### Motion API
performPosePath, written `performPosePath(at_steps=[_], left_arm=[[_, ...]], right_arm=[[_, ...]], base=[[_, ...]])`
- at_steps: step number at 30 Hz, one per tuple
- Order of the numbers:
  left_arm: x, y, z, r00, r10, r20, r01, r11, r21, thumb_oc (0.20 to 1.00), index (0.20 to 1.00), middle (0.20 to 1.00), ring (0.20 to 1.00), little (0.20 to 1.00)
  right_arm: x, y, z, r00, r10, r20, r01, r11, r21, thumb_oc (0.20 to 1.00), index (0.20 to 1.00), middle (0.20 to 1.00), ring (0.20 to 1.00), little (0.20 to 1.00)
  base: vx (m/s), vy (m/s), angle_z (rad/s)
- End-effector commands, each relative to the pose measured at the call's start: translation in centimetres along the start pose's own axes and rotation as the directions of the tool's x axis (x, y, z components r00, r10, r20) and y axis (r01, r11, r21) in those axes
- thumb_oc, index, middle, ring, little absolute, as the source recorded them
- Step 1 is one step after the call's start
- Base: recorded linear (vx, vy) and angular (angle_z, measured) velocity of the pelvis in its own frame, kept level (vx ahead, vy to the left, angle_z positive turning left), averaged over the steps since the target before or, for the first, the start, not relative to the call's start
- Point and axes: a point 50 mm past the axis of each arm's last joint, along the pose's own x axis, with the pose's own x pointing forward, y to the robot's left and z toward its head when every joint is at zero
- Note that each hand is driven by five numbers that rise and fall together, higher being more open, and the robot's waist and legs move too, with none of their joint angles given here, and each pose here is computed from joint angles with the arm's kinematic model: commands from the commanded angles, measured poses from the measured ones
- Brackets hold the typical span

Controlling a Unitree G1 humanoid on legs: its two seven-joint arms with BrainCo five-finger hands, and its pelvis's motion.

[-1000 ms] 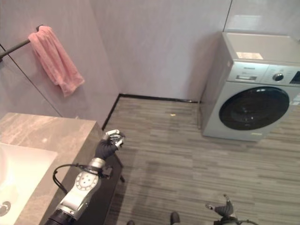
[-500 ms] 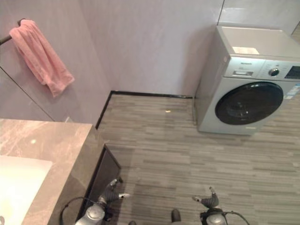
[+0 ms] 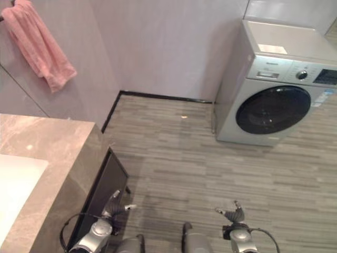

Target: Put brush and paste in cup on sink, flatten towel.

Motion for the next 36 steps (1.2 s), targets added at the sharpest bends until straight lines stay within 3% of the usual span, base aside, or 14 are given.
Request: performPosePath(at_steps=[1,10,16,23,29,31,36], left_arm=[[0.1,1.0,2.0,0.993,0.041,0.111,-0.037,0.999,-0.038,1.0,1.0,1.0,1.0,1.0],[-0.4,2.2,1.3,0.991,0.039,0.128,-0.044,0.999,0.033,1.0,1.0,1.0,1.0,1.0],[-0.6,1.8,-0.5,0.997,0.052,0.05,-0.055,0.997,0.048,1.0,1.0,1.0,1.0,1.0],[0.1,0.7,0.4,0.998,0.047,0.036,-0.046,0.998,-0.036,1.0,1.0,1.0,1.0,1.0],[1.0,1.2,2.1,0.994,0.068,0.084,-0.069,0.998,0.0,1.0,1.0,1.0,1.0,1.0],[1.4,1.3,2.9,0.988,0.073,0.135,-0.091,0.987,0.132,1.0,1.0,1.0,1.0,1.0],[1.3,1.6,2.2,0.989,0.08,0.121,-0.099,0.983,0.156,1.0,1.0,1.0,1.0,1.0]], right_arm=[[0.5,0.0,2.7,0.994,-0.019,0.106,0.012,0.998,0.064,1.0,1.0,1.0,1.0,1.0],[0.3,-0.3,4.4,0.98,-0.01,0.198,-0.004,0.998,0.067,1.0,1.0,1.0,1.0,1.0],[-0.4,0.1,3.6,0.977,0.047,0.208,-0.051,0.999,0.016,1.0,1.0,1.0,1.0,1.0],[-0.2,-0.4,4.2,0.969,0.052,0.241,-0.042,0.998,-0.045,1.0,1.0,1.0,1.0,1.0],[-0.1,-1.2,5.0,0.96,0.03,0.278,-0.008,0.997,-0.077,1.0,1.0,1.0,1.0,1.0],[0.0,-1.6,5.0,0.959,0.008,0.284,0.012,0.998,-0.069,1.0,1.0,1.0,1.0,1.0],[-0.1,-1.5,4.5,0.957,0.044,0.287,0.013,0.981,-0.196,1.0,1.0,1.0,1.0,1.0]], base=[[0.03,0.149,-0.19],[0.13,0.072,-0.17],[0.31,-0.121,0.17],[0.22,-0.247,0.25],[0.22,-0.196,0.12],[0.3,-0.02,0.41],[0.36,0.06,-0.22]])
